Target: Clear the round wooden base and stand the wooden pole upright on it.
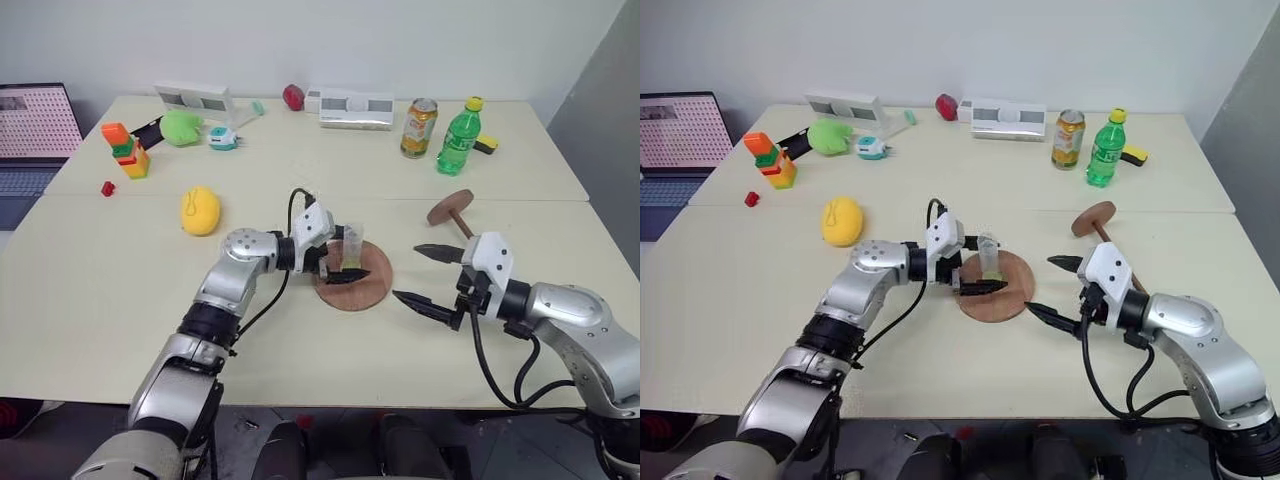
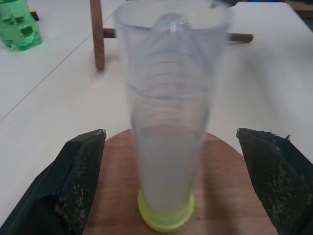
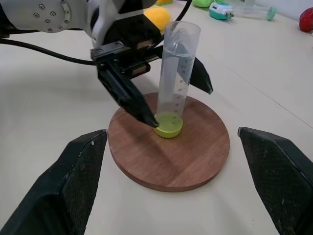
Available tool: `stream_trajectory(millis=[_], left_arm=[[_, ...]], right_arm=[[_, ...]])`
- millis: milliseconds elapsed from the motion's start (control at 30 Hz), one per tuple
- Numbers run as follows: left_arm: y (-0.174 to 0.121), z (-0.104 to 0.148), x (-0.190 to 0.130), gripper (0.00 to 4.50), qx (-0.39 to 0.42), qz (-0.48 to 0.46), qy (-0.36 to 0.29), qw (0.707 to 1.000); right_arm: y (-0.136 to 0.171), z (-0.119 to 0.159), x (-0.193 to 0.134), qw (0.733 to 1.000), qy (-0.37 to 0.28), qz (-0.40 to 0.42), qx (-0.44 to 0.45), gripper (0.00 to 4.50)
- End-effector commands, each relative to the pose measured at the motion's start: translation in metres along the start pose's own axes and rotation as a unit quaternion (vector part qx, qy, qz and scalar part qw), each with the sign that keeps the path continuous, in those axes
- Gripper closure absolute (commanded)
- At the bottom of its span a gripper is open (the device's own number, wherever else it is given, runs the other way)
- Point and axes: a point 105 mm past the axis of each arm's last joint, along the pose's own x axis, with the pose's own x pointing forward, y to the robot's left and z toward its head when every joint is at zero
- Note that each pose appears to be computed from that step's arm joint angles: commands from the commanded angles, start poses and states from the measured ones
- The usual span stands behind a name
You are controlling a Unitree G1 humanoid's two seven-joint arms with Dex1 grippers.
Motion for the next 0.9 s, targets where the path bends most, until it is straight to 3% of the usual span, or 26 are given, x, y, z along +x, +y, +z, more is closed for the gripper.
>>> stream_trajectory(millis=[33, 467, 533, 667, 800, 900], left_arm=[[0.007, 0.013, 0.004, 0.54, 0.004, 0.01, -0.029, 1.0], [0.002, 0.013, -0.005, 3.25, -0.002, -0.002, -0.038, 0.999], [0.009, 0.018, -0.01, 3.29, -0.006, 0.02, -0.048, 0.999], [0.052, 0.025, -0.033, 3.29, -0.005, 0.157, -0.05, 0.986], [0.118, 0.015, -0.088, 3.29, -0.055, 0.391, -0.024, 0.919], [0.135, 0.0, -0.108, 3.29, -0.077, 0.46, 0.006, 0.884]], right_arm=[[0.001, 0.015, -0.004, 1.0, -0.019, -0.007, -0.022, 0.0], [-0.002, 0.017, -0.001, 0.999, -0.025, -0.014, -0.021, 0.0], [-0.002, 0.018, -0.001, 0.999, -0.026, -0.014, -0.021, 0.0], [-0.003, 0.019, 0.001, 0.999, -0.031, -0.013, -0.02, 0.0], [-0.001, 0.02, 0.004, 0.999, -0.036, -0.009, -0.017, 0.0], [0.0, 0.02, 0.006, 0.999, -0.038, -0.008, -0.017, 0.0]])
